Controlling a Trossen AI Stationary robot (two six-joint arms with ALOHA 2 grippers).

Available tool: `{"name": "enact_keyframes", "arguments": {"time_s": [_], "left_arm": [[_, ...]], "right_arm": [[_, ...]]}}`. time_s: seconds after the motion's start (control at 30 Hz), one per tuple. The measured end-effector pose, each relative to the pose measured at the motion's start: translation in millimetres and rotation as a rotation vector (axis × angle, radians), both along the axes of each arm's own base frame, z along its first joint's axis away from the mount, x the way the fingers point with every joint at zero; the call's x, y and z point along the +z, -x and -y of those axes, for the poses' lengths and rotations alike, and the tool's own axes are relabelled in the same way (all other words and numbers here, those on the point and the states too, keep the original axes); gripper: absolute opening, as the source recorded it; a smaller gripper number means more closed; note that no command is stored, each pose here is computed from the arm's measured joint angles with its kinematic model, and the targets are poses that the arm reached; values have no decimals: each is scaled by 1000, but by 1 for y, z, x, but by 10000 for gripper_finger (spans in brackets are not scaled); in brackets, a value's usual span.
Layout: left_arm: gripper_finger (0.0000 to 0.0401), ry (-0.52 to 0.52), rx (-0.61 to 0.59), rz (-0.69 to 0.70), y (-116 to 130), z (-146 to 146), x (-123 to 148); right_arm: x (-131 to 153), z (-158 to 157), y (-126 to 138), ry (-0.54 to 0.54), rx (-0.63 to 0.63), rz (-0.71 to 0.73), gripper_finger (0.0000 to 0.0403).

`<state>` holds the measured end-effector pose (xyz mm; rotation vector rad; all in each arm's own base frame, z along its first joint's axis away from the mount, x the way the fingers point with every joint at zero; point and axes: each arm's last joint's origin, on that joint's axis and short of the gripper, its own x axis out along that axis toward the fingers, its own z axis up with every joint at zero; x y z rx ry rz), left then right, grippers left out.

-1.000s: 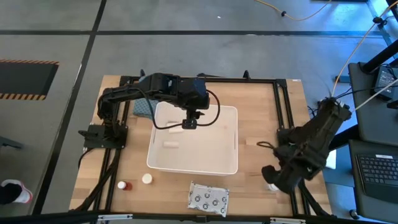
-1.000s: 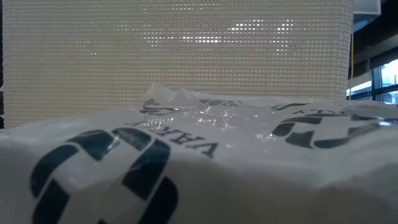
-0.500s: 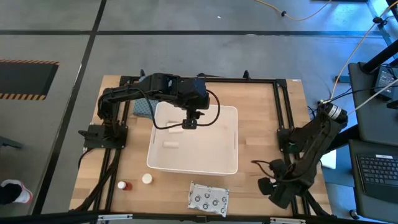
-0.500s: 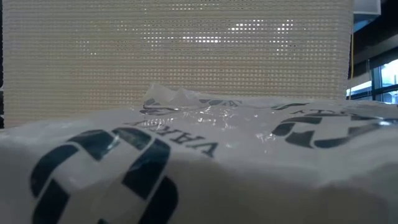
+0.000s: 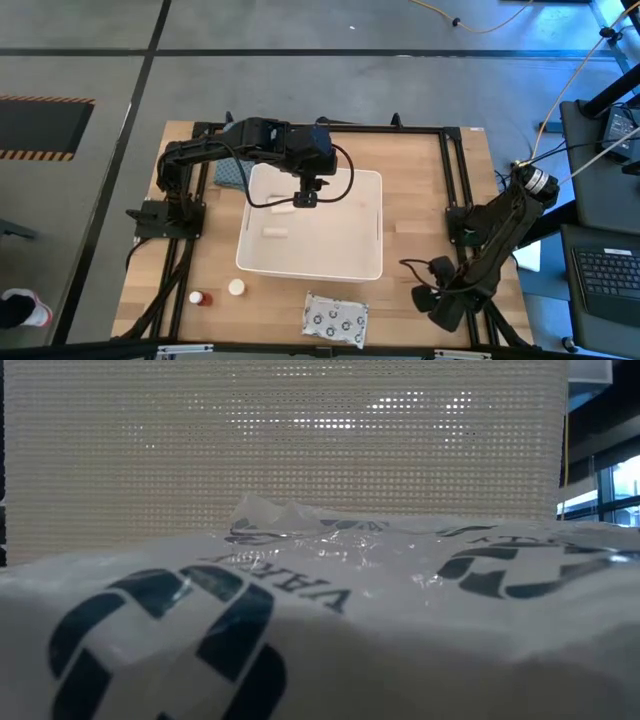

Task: Pick & place medical supplies in basket/bin
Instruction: Put the white medicine bottle into the white basket

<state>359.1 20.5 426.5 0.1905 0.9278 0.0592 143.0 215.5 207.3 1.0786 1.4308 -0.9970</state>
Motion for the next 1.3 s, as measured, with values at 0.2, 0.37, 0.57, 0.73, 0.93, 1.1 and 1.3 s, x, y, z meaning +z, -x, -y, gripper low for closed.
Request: {"name": "enact_keyframes", "arguments": {"time_s": [0.2,0.37,0.57,0.73,0.93,1.1,1.3], "left_arm": [[150,0,0,0,0,0,0],[149,0,0,0,0,0,0],[149,7,9,1,0,0,0],[149,7,9,1,0,0,0],[149,5,8,0,0,0,0],[149,5,6,2,2,0,2],[149,22,-8,78,17,2,25]], "right_arm": [[0,-1,-1,-9,0,6,265],[0,-1,0,-7,0,4,217],[0,1,1,4,25,-3,194],[13,0,-1,-37,48,50,198],[71,14,-5,2,82,332,196],[128,42,-3,156,137,557,197],[184,70,2,276,287,652,198]]}}
